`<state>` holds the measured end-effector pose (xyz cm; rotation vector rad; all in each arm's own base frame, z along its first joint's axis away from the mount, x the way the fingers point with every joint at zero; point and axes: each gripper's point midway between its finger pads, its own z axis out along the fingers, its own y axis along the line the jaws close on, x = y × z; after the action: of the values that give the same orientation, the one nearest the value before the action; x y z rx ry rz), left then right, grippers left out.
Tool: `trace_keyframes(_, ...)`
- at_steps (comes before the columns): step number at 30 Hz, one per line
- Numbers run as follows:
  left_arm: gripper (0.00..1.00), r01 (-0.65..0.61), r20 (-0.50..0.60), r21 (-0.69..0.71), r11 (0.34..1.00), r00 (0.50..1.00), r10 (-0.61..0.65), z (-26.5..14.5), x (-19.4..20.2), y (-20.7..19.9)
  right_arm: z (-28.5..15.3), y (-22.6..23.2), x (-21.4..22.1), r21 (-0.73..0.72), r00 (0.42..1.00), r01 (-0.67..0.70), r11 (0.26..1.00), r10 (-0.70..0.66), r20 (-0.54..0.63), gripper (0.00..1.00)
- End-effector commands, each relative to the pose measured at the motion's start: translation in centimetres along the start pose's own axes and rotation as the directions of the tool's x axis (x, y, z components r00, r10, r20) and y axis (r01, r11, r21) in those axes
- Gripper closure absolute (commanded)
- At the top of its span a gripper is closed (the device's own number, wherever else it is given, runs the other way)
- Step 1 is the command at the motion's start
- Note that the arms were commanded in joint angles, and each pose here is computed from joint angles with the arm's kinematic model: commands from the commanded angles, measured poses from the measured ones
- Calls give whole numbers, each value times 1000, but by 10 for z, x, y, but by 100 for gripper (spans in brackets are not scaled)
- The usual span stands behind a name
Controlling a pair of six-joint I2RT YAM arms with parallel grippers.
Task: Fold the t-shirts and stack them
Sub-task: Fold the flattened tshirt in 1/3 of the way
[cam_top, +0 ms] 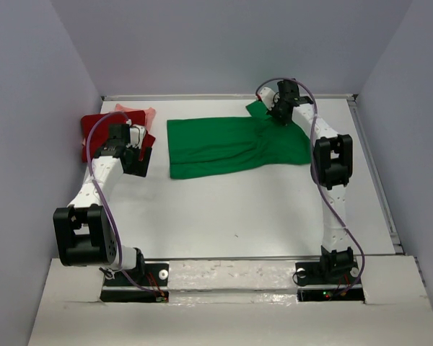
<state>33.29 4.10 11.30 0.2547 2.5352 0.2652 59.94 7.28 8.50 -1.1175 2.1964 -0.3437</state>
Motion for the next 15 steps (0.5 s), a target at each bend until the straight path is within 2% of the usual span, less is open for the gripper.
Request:
trace_keyframes(1,1,5,14,3,1000,1000,-5,-6,-5,3,2,-23,-9,79,1000,-2,997,0,27,100)
trace_keyframes(15,1,2,2,0,1000,1000,-2,-3,-3,3,17,-39,-16,156,999,-5,988,-2,41,100)
